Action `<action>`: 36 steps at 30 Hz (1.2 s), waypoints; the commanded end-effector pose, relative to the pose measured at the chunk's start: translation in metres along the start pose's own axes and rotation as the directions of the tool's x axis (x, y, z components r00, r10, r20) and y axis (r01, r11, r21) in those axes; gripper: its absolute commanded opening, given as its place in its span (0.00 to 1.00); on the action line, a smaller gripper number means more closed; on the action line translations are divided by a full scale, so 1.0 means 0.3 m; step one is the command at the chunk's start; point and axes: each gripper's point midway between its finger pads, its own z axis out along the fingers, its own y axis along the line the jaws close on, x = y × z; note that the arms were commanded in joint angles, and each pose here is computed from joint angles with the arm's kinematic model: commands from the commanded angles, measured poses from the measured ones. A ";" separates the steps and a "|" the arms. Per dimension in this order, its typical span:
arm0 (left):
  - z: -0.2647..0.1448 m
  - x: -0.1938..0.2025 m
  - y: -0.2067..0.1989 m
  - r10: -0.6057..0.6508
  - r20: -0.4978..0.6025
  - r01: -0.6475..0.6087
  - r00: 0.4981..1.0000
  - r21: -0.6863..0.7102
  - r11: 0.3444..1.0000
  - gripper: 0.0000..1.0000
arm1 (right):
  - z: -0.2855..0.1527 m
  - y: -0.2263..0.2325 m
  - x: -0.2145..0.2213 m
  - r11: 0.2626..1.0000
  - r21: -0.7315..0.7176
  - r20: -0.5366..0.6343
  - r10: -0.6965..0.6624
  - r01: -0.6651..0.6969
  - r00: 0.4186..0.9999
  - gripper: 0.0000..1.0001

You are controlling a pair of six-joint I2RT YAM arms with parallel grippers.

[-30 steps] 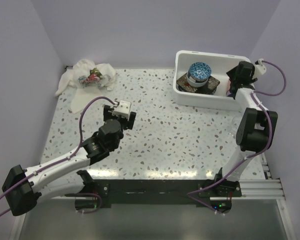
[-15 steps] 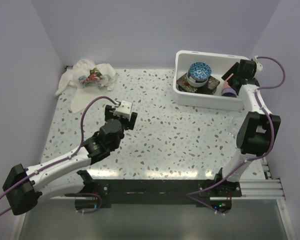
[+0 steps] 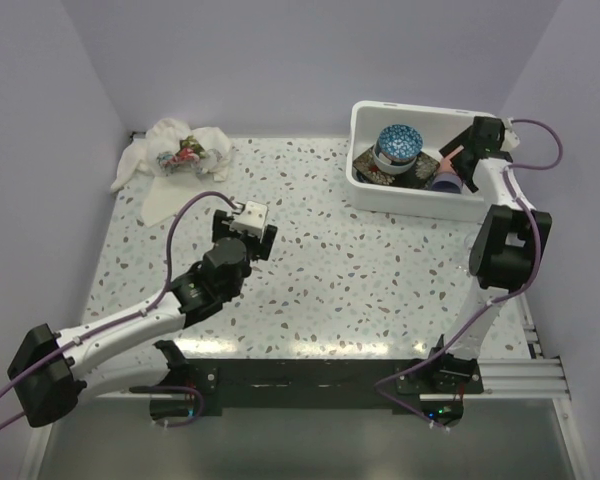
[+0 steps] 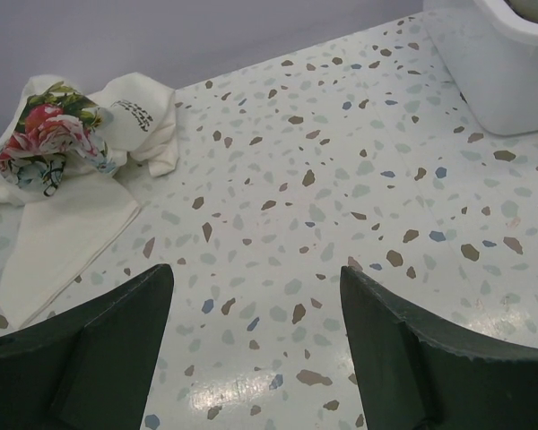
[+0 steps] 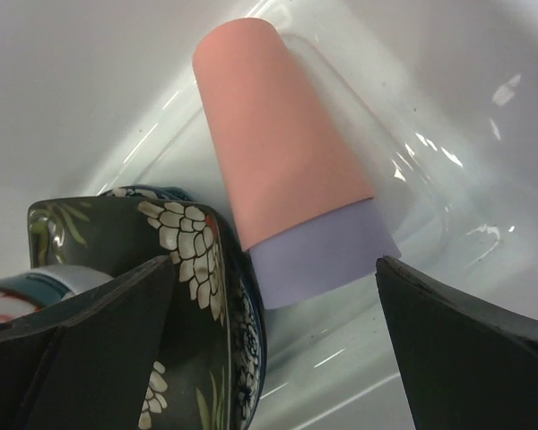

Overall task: Place the mixed dishes into the plastic bin
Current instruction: Pick up the cup from the plastic bin.

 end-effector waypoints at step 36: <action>0.028 0.019 -0.026 0.008 0.008 -0.008 1.000 -0.002 1.000 0.79 | 0.057 0.177 -0.167 0.875 -0.374 0.202 0.399 -0.307 0.894 0.98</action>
